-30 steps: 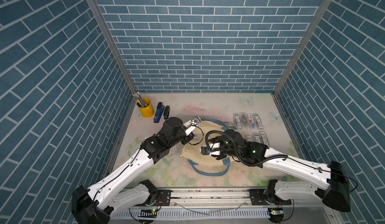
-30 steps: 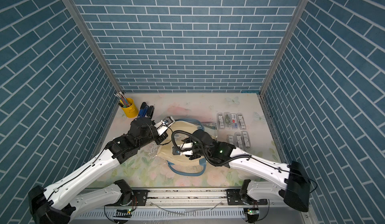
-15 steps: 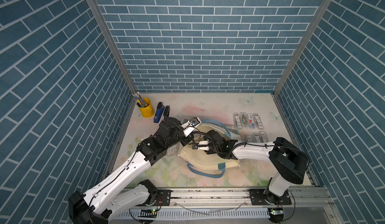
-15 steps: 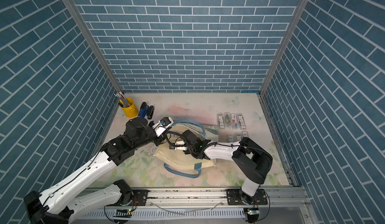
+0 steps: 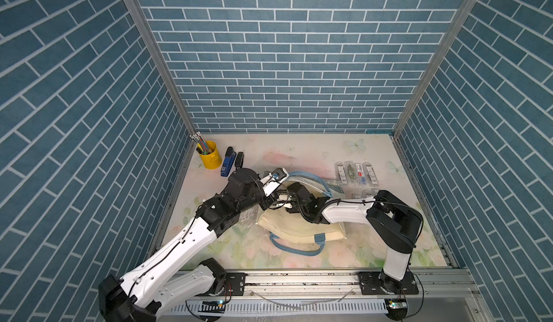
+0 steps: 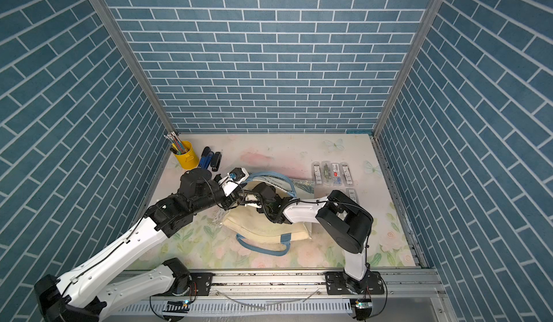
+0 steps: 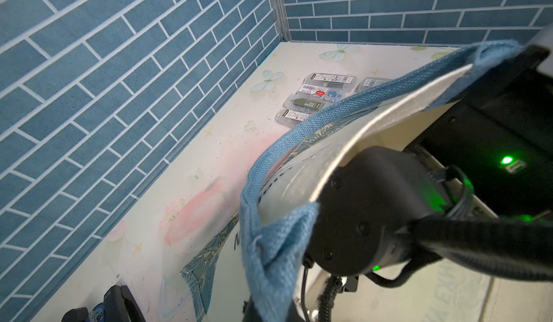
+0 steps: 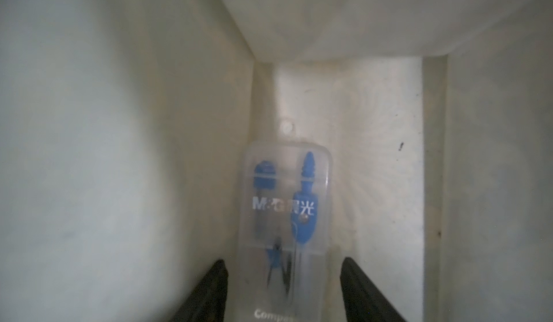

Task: Take out the compass set from the canvas bag
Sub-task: Pick up the compass set from the canvas bag.

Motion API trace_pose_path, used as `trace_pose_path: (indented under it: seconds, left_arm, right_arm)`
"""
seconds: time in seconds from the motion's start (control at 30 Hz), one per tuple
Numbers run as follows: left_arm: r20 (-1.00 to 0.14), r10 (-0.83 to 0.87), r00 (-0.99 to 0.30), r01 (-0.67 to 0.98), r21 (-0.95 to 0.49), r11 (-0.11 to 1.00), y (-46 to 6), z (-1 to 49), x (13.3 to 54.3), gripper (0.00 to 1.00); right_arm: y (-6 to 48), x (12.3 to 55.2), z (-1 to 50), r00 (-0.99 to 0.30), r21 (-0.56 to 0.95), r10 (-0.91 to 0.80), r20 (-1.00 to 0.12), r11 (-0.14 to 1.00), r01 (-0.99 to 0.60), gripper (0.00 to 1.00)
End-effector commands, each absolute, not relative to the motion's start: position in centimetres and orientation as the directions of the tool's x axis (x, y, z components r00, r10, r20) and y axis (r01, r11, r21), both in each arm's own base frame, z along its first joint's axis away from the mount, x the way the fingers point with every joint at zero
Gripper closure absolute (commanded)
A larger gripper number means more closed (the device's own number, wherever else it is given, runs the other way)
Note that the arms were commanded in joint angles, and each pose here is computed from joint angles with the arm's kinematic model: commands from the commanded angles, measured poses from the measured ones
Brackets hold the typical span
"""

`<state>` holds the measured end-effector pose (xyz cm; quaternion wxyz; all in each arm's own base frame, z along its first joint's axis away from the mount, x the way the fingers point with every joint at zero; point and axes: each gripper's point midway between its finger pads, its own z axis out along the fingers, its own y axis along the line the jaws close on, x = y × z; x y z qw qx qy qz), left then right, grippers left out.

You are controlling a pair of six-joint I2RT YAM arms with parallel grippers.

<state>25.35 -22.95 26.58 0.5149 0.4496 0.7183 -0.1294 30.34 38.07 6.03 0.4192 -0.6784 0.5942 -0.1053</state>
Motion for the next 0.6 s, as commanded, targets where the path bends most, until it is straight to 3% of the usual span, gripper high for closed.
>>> trace_pose_path:
  seconds: [0.0,0.33,0.57]
  left_arm:
    - [-0.894,0.449,-0.004,0.813,0.258,0.521,-24.4,28.3,24.5,1.00]
    - [-0.891,0.453,-0.003,0.809,0.265,0.525,-24.3,28.2,24.5,1.00]
    - [-0.892,0.452,0.000,0.793,0.275,0.543,-24.0,28.3,24.8,1.00]
  right_arm:
    - [37.6,31.2,3.6,0.178,-0.629,-0.918,-0.355,0.094,-0.772,0.36]
    - [37.4,31.6,1.4,0.046,-0.526,-0.939,-0.341,0.150,-0.837,0.40]
    - [36.7,30.8,3.1,0.056,-0.525,-0.925,-0.376,0.163,-0.835,0.51]
